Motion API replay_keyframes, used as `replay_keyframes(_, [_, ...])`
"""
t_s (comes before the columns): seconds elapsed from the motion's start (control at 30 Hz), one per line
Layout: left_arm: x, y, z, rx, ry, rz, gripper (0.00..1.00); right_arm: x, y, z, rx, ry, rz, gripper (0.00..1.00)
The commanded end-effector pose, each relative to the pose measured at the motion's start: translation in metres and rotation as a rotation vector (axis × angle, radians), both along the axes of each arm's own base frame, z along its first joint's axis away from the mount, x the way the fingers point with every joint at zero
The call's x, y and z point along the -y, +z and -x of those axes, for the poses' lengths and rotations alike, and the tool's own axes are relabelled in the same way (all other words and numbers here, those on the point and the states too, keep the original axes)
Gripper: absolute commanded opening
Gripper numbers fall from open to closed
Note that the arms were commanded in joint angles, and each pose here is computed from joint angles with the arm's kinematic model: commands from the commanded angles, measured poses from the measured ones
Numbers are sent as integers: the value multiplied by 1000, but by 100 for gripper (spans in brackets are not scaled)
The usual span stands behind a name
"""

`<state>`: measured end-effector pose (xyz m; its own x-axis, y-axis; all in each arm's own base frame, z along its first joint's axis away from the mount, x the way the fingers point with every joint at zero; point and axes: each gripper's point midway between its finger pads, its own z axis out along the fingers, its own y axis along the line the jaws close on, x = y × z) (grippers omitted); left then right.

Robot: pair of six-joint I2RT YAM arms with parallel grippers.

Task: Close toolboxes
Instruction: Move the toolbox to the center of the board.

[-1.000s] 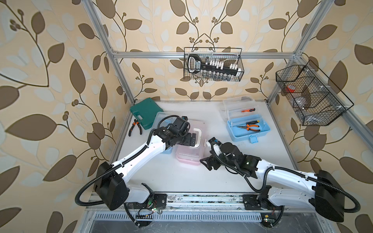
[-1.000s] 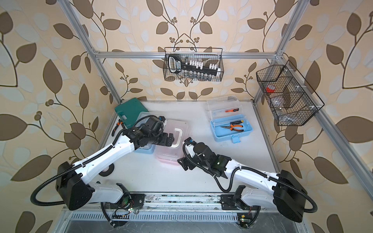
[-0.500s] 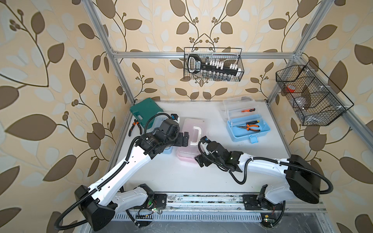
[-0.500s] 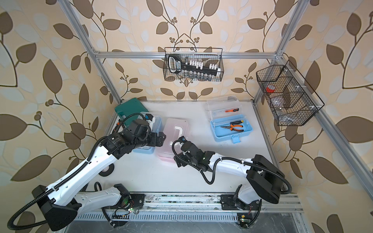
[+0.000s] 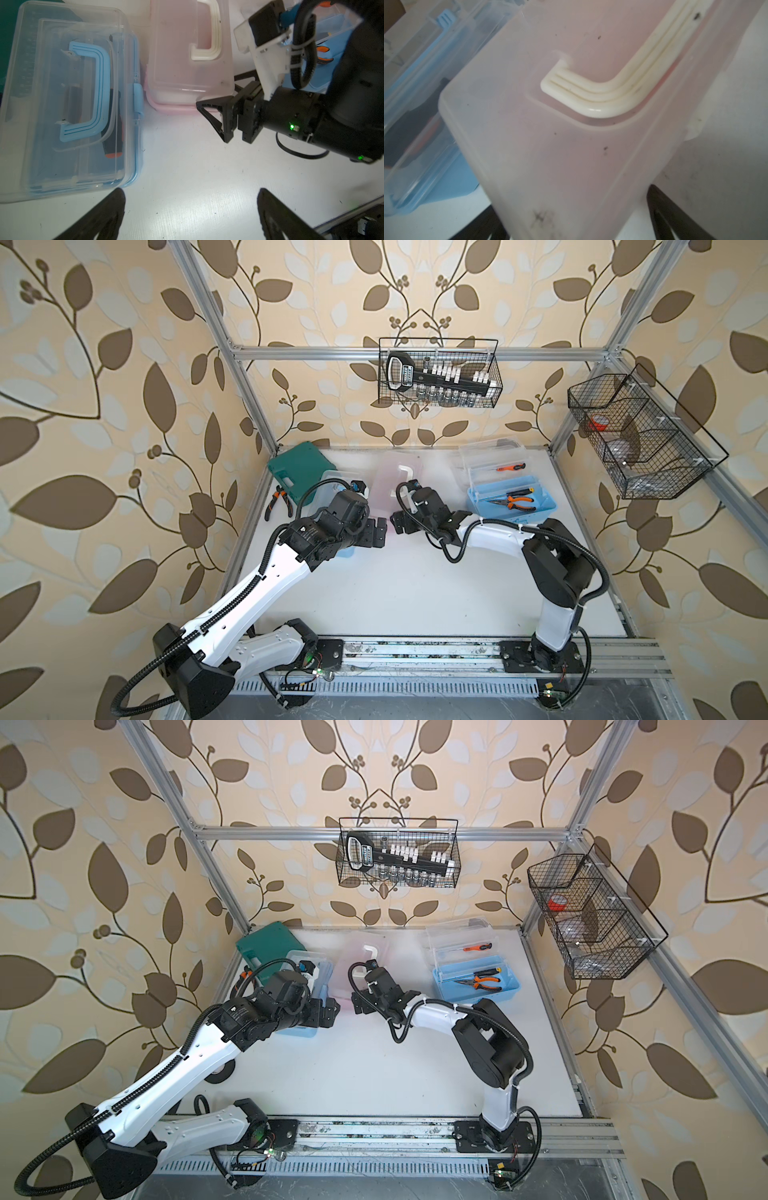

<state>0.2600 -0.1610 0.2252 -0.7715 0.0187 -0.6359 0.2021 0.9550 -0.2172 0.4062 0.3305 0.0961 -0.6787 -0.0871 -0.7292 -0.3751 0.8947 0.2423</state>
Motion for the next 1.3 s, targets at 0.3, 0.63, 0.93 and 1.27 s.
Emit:
replay_keyframes(0.3, [30, -18, -5, -32, -116, 72, 99, 20, 37, -60, 58, -6, -62, 96])
replay_keyframes(0.63, [63, -35, -15, -60, -177, 132, 99, 167, 64, -34, 23, -235, -12, 97])
replay_keyframes(0.93, [93, -51, -18, -92, -221, 115, 99, 235, 15, -12, -124, -313, 46, 95])
replay_keyframes(1.27, [100, -64, -20, -131, -218, 95, 99, 217, -24, 0, -249, -274, 2, 80])
